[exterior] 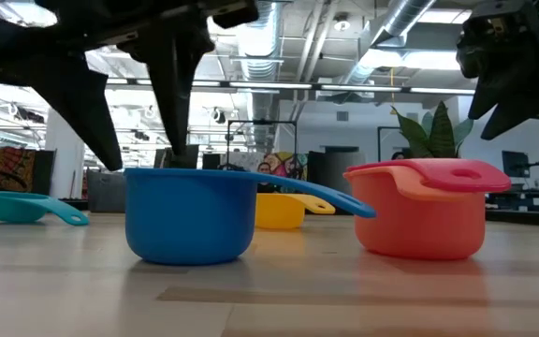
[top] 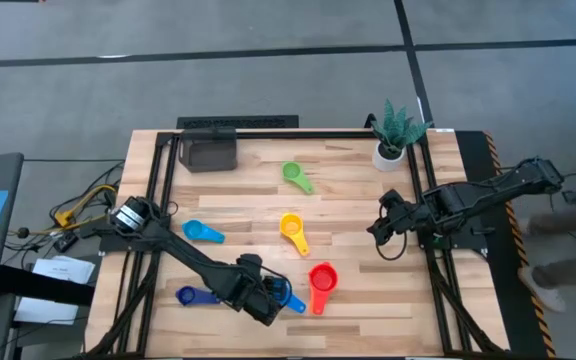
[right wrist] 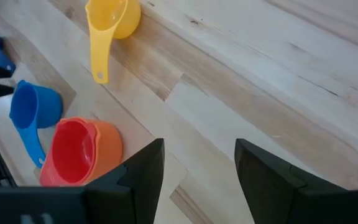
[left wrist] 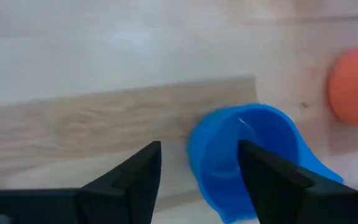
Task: Nest measuring cups in basket
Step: Stack the blue measuring cup on top of the red measuring cup
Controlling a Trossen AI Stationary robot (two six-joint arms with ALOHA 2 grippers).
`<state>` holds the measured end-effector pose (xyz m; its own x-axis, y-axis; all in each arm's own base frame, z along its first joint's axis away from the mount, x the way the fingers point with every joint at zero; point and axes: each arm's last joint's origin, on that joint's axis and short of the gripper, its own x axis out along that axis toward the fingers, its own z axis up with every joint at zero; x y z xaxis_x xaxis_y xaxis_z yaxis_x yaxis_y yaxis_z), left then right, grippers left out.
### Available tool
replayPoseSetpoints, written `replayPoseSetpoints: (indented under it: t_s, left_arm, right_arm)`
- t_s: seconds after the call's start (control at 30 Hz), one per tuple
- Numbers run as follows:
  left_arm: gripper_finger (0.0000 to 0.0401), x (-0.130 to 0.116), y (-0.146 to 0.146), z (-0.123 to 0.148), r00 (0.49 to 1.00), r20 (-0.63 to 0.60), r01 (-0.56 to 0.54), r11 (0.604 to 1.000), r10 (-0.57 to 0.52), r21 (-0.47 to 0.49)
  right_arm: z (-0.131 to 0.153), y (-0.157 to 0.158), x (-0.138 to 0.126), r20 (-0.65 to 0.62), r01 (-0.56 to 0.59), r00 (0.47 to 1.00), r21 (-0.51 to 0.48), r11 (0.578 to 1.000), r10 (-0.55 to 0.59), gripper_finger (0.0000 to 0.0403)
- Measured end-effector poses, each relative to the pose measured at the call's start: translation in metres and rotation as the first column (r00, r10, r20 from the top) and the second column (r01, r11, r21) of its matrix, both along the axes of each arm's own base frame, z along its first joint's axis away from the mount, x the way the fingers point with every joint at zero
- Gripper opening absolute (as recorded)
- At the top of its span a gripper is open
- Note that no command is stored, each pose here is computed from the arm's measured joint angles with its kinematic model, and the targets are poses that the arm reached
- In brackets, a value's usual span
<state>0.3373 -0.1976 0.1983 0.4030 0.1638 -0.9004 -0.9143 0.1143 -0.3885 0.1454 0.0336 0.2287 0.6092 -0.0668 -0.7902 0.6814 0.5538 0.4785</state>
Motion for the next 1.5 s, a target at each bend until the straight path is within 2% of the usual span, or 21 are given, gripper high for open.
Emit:
replayPoseSetpoints:
  t_s: [0.23,0.43,0.6,0.93,1.23,1.37,1.5]
  left_arm:
    - [0.0191,0.002,-0.010,-0.014,1.000,-0.006,-0.008,1.000,0.008,-0.023]
    - [0.0162,0.004,-0.013,-0.021,1.000,-0.004,-0.011,0.999,0.011,-0.032]
    - [0.0116,0.007,-0.015,-0.027,1.000,-0.017,0.017,0.999,-0.018,-0.045]
    - [0.0010,0.007,-0.013,-0.027,0.994,-0.038,0.102,0.995,-0.101,0.004]
    - [0.0009,0.015,0.002,-0.025,0.963,-0.085,0.260,0.965,-0.257,0.027]
    - [0.0003,0.019,0.014,-0.015,0.934,-0.091,0.351,0.935,-0.346,0.045]
    - [0.0005,0.024,0.030,-0.002,0.892,-0.091,0.451,0.889,-0.443,0.084]
  right_arm:
    - [-0.001,0.000,-0.001,-0.013,-0.009,1.000,0.006,1.000,0.009,0.0219]
    - [-0.001,0.000,-0.001,-0.022,-0.018,1.000,0.010,1.000,0.019,0.0219]
    - [-0.001,0.000,-0.002,-0.029,-0.019,0.999,0.009,1.000,0.020,0.0219]
    - [-0.002,0.000,-0.002,-0.034,-0.022,0.999,0.011,1.000,0.022,0.0219]
    - [-0.002,0.001,-0.002,-0.039,-0.036,0.999,0.034,0.999,0.038,0.0219]
    - [-0.002,0.002,-0.003,-0.042,-0.046,0.998,0.049,0.998,0.048,0.0219]
    - [-0.002,0.002,-0.003,-0.043,-0.049,0.998,0.053,0.997,0.052,0.0219]
